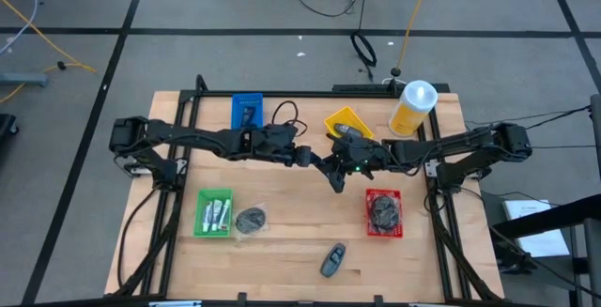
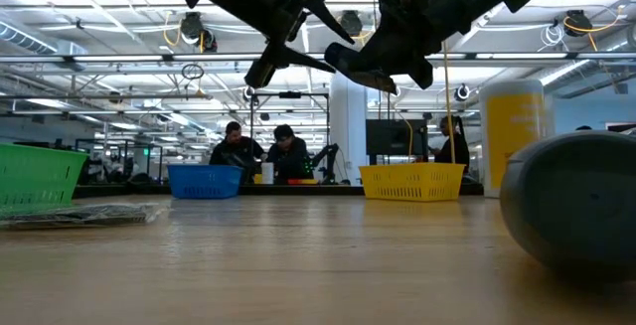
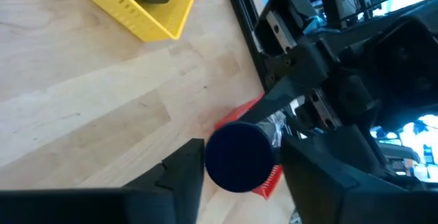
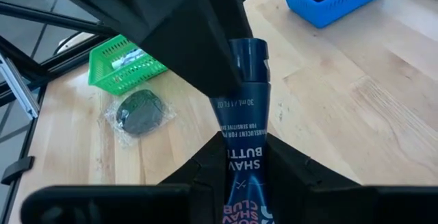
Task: Pick & Place Travel size toiletries
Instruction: Put the dark blue shaving cream into the blue bin
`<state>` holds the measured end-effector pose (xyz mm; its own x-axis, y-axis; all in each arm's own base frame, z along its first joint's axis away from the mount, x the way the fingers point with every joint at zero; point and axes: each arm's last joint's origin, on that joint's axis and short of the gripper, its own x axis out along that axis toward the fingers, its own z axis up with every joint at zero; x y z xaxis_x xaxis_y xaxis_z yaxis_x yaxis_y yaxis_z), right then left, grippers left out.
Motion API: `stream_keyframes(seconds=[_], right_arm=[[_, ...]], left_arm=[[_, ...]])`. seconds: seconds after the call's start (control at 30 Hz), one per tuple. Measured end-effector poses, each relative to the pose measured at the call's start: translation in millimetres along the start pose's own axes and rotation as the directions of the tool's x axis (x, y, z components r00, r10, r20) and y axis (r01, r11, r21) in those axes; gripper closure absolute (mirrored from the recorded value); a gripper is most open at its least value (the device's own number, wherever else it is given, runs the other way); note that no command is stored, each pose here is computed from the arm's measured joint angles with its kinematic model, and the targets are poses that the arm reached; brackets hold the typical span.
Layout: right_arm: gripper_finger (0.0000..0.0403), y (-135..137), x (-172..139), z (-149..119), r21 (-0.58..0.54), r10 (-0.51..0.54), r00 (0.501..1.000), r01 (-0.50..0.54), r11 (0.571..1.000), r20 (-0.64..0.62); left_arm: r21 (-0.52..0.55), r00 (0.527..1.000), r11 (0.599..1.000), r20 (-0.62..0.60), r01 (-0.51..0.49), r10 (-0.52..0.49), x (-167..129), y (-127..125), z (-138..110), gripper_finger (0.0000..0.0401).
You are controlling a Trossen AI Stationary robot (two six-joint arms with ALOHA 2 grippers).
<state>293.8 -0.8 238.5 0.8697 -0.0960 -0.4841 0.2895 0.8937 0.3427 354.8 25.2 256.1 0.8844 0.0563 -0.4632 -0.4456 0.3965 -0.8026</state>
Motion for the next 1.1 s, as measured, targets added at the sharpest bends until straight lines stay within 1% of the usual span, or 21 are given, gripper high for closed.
stream_keyframes(seconds=[0.17, 0.23, 0.4, 0.53, 0.6, 0.73, 0.87, 1.0, 1.03, 1.1], right_arm=[[0.0332, 0, 0, 0, 0.000, -0.004, 1.000, 0.004, 1.000, -0.003], [0.0332, 0, 0, 0, 0.000, -0.005, 1.000, 0.005, 1.000, -0.005], [0.0332, -1, 0, -1, -0.001, -0.007, 1.000, 0.007, 1.000, -0.009], [0.0331, -1, 0, -1, -0.009, -0.006, 1.000, 0.006, 1.000, -0.009], [0.0325, -1, 0, -1, -0.013, -0.006, 1.000, 0.006, 1.000, -0.009], [0.0290, -1, 0, -1, -0.027, -0.006, 1.000, 0.006, 1.000, -0.010], [0.0239, -1, 0, -1, -0.016, -0.008, 1.000, 0.008, 1.000, -0.012], [0.0196, -3, -3, -1, -0.036, -0.021, 0.999, 0.020, 0.999, -0.032], [0.0188, -4, -4, -1, -0.034, -0.024, 0.999, 0.023, 0.999, -0.032], [0.0174, -6, -8, 2, -0.029, -0.032, 0.999, 0.031, 0.999, -0.028]], left_arm=[[0.010, 1.000, 1.000, -0.011, 0.012, -0.012, 0, 0, 0, 0.0278], [0.011, 1.000, 1.000, -0.008, 0.017, -0.017, 0, -1, 0, 0.0293], [0.010, 1.000, 1.000, -0.006, 0.020, -0.020, 1, -1, 0, 0.0292], [0.010, 1.000, 1.000, -0.007, 0.021, -0.021, 1, -1, 0, 0.0269], [0.017, 1.000, 1.000, -0.008, 0.022, -0.022, 1, -1, 0, 0.0269], [0.033, 1.000, 0.999, -0.010, 0.025, -0.025, 1, -1, 0, 0.0293], [0.055, 1.000, 0.998, -0.016, 0.017, -0.016, 0, 0, 2, 0.0293], [0.059, 0.999, 0.998, -0.015, -0.033, 0.034, -6, 6, 10, 0.0293], [0.059, 0.998, 0.996, -0.019, -0.061, 0.062, -8, 10, 12, 0.0293], [0.064, 0.996, 0.994, -0.010, -0.086, 0.087, -11, 13, 18, 0.0289]])
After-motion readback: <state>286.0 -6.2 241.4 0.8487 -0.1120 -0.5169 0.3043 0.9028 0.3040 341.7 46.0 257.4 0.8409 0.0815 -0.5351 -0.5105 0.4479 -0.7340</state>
